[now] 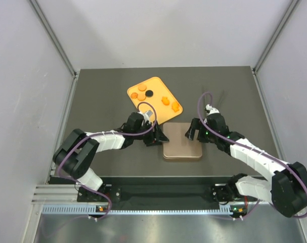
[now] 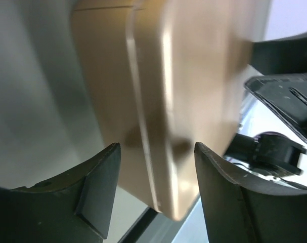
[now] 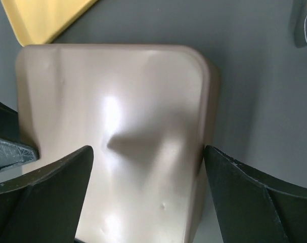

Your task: Pack the cookies

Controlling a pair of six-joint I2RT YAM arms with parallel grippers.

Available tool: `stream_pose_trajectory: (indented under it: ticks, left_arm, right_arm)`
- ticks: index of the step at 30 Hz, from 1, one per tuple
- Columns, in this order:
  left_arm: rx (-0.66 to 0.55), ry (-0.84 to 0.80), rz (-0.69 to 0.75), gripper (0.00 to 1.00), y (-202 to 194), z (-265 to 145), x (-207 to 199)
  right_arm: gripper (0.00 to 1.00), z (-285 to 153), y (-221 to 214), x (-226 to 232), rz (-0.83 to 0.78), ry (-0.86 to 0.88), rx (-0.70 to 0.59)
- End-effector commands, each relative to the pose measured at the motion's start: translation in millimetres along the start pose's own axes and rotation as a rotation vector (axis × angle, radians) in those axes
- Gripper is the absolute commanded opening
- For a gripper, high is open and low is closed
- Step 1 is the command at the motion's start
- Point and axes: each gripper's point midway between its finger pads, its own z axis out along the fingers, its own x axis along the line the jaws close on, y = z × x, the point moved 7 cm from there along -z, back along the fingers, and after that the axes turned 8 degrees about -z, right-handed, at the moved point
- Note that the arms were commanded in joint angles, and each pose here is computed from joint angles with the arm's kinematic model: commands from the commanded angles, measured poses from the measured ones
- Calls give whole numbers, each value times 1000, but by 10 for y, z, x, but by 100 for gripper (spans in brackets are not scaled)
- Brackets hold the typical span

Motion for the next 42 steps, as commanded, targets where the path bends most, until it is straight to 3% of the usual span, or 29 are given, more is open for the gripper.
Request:
stream_pose_trajectory:
  ticks: [1, 13, 22, 26, 28, 29, 35, 42]
  left_arm:
    - [-26, 60, 32, 63, 29, 56, 36]
    - [-40, 191, -38, 42, -134, 147, 372]
    - [-49, 207, -29, 40, -154, 111, 392]
    - [-52, 222, -29, 40, -166, 95, 429]
    - [-53, 223, -26, 40, -159, 93, 420]
    - [-54, 219, -18, 40, -148, 89, 397]
    - [-123, 206, 88, 61, 51, -62, 44]
    - [-253, 234, 259, 71, 373, -518, -518]
  right_arm:
    - [90, 31, 80, 116, -31, 5, -12]
    - [91, 65, 13, 96, -56, -21, 3]
    - [78, 90, -100, 52, -51, -10, 23]
    - [68, 4, -7, 13, -37, 34, 10]
    - [71, -57, 101, 43, -30, 70, -3]
    - [80, -84, 134, 51, -41, 71, -5]
    - [98, -380, 511, 112, -63, 70, -106]
    - [100, -820, 979, 88, -64, 63, -220]
